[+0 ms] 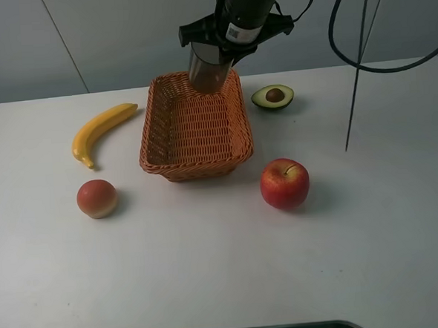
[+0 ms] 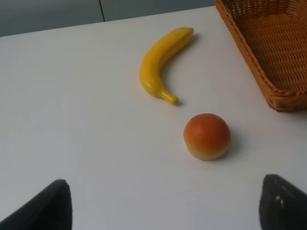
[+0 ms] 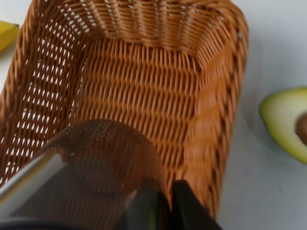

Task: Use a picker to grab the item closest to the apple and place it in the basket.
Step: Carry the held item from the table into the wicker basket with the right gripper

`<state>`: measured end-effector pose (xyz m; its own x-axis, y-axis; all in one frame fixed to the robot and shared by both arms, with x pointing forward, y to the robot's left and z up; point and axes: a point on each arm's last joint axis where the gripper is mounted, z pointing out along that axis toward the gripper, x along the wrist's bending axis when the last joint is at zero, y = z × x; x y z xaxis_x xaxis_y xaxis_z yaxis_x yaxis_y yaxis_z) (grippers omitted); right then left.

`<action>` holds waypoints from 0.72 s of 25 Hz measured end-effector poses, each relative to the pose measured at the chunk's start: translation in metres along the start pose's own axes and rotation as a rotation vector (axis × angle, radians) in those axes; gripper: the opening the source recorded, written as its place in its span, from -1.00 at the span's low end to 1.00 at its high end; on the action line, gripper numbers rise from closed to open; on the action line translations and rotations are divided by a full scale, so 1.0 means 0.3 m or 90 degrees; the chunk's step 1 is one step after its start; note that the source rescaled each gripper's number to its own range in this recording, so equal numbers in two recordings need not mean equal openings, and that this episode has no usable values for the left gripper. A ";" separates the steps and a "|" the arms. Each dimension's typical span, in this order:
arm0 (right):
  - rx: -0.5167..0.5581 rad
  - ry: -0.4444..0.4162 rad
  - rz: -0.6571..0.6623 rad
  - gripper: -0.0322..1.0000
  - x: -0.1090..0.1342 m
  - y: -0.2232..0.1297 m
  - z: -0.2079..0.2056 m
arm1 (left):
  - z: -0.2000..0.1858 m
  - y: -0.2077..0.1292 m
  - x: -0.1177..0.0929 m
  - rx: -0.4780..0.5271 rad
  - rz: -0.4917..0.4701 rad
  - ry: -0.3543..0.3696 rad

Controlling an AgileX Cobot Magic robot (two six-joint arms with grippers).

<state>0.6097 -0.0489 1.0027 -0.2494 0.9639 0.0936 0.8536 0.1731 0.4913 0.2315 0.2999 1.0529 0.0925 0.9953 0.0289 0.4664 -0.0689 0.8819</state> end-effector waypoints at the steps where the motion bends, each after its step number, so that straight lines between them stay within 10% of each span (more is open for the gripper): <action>1: -0.006 0.000 -0.008 -0.94 0.009 0.002 0.015 | 0.000 0.000 0.000 0.000 0.000 0.000; 18: -0.013 -0.020 -0.055 -0.94 0.038 -0.041 0.199 | 0.000 0.000 0.000 0.000 0.000 0.000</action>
<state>0.6236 -0.0280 0.9462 -0.3061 0.9517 0.0229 0.8201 0.2514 0.5140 0.2315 0.2999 1.0529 0.0925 0.9953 0.0289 0.4664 -0.0689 0.8819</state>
